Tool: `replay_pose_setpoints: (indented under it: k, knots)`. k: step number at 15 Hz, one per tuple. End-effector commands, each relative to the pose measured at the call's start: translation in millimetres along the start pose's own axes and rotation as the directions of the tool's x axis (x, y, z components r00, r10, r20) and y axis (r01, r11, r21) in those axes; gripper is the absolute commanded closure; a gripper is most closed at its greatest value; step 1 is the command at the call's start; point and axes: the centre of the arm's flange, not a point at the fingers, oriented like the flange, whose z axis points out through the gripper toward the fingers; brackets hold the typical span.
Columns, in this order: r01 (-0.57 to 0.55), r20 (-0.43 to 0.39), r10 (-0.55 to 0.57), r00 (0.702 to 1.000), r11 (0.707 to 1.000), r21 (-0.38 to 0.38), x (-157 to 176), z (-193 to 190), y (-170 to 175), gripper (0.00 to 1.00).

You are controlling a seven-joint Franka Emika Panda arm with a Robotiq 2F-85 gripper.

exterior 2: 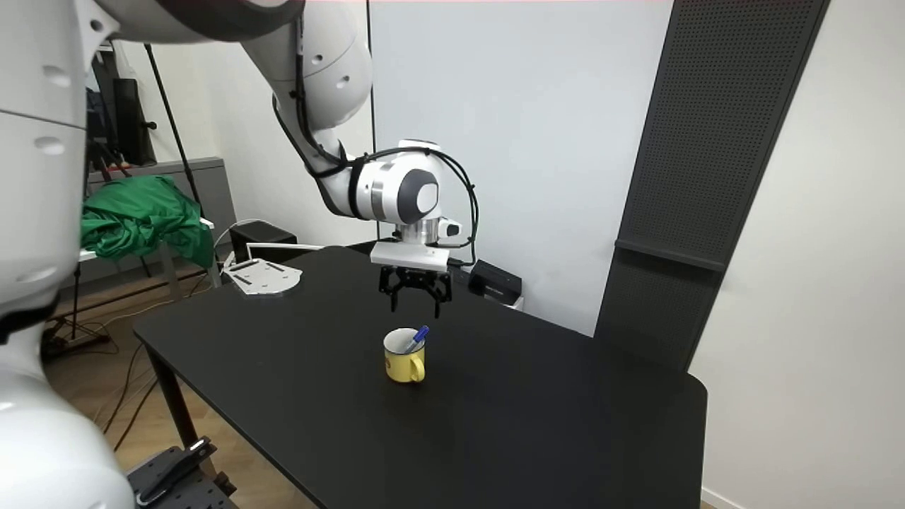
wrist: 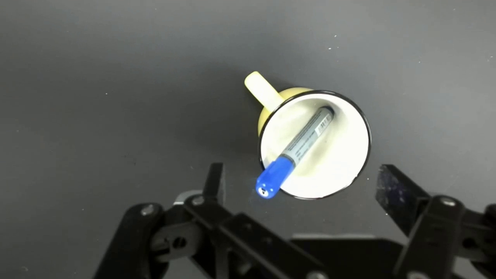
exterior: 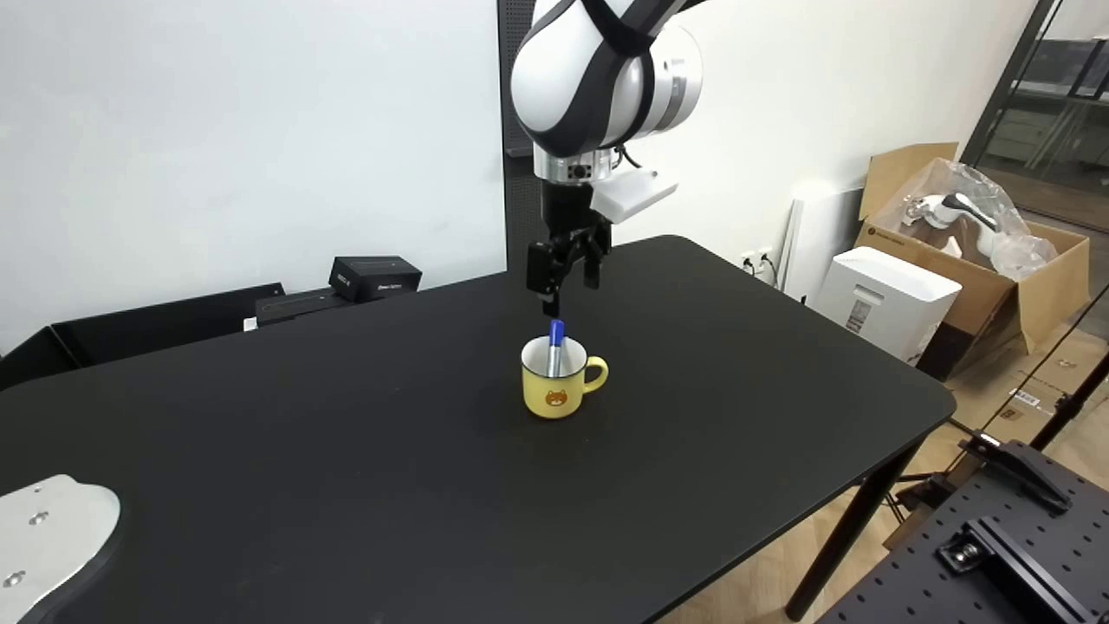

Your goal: Remove the marker from the yellow cup and put it on the table

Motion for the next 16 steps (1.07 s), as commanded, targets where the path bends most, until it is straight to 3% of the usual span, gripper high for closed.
replay_pose_setpoints:
  k: [1, 5, 16]
  knots:
    - [0.0, 0.001, 0.0, 1.0, 1.0, 0.001, 0.2, 0.5, 0.1, 0.0]
    - [-0.016, -0.02, 0.016, 1.0, 1.0, 0.006, 13.6, 4.5, 5.5, 0.0]
    - [-0.028, 0.039, 0.027, 0.999, 0.999, 0.03, 37.5, 51.4, 11.5, 0.0]
